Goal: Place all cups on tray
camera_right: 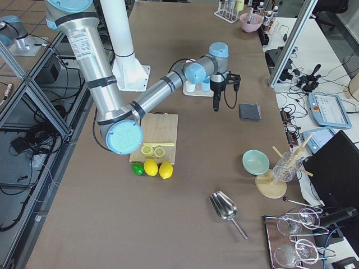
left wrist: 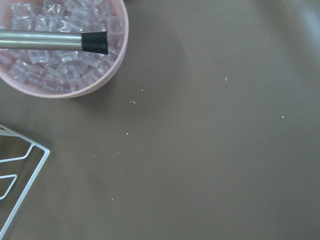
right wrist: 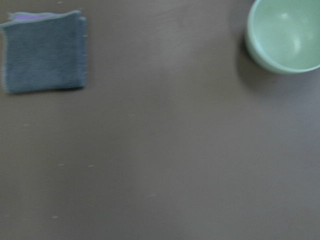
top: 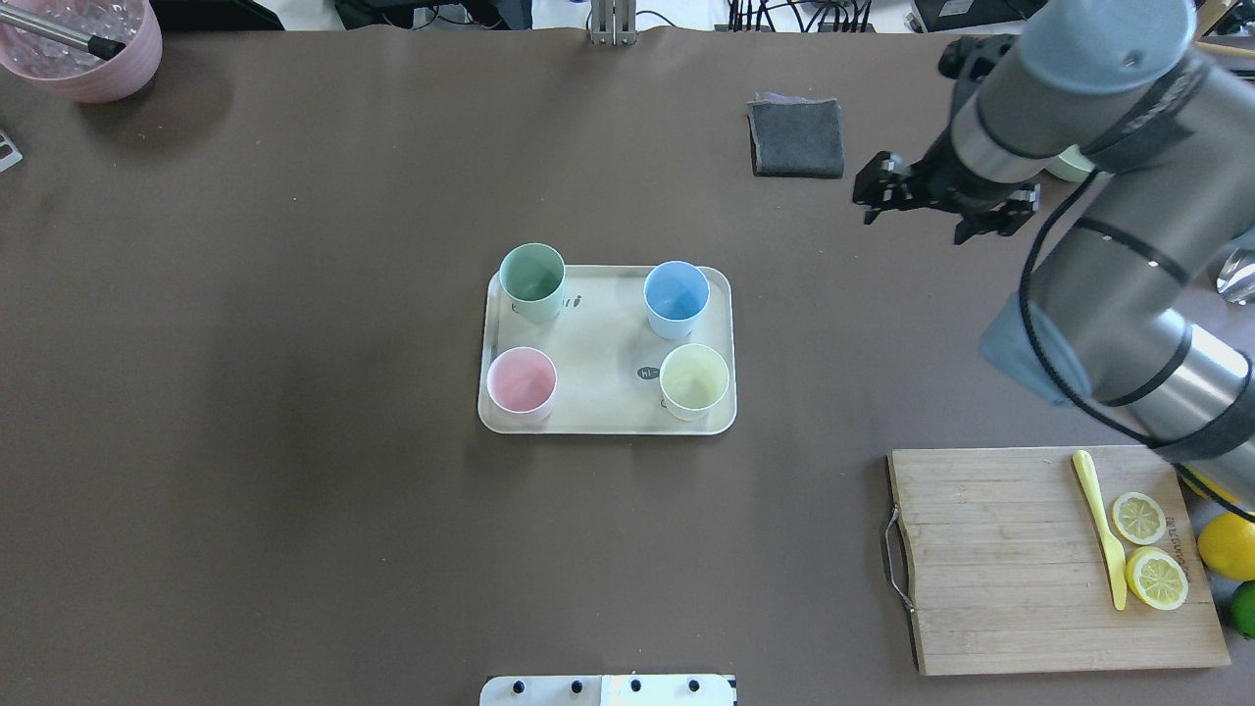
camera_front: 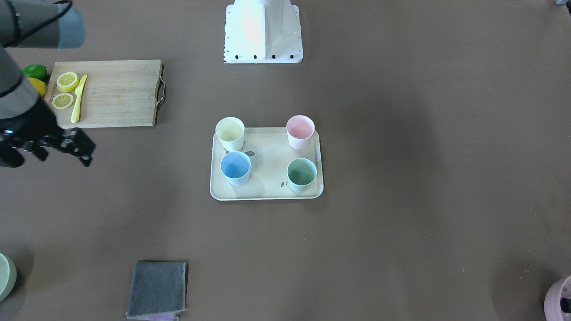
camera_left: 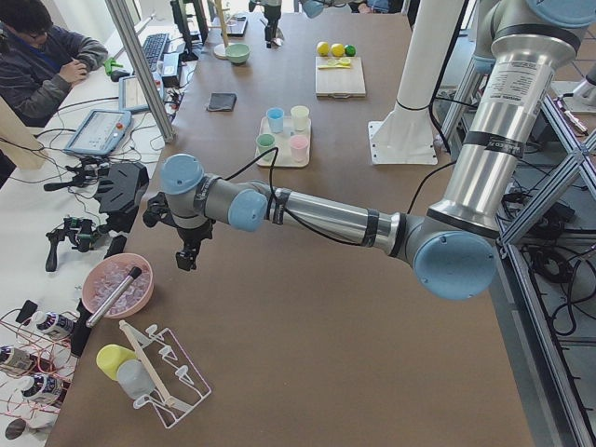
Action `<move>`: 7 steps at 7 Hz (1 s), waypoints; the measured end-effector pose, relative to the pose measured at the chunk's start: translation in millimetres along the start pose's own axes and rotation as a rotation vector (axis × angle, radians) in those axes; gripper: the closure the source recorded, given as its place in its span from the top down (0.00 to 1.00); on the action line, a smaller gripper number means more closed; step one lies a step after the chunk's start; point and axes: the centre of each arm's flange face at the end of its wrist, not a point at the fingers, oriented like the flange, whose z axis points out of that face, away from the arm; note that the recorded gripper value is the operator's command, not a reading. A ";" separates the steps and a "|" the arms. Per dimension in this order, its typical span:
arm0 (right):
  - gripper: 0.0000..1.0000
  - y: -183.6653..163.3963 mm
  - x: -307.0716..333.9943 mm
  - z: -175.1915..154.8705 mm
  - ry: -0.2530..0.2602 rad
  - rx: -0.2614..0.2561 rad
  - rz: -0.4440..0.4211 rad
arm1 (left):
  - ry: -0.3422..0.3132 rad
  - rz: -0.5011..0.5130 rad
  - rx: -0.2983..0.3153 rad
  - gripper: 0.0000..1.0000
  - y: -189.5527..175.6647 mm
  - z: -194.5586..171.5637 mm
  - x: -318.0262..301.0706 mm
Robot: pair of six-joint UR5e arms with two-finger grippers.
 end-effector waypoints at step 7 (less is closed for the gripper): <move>1.00 45.6 366.2 28.7 0.044 -0.145 -0.095 | -0.101 -0.269 -0.042 0.98 145.2 31.4 -98.2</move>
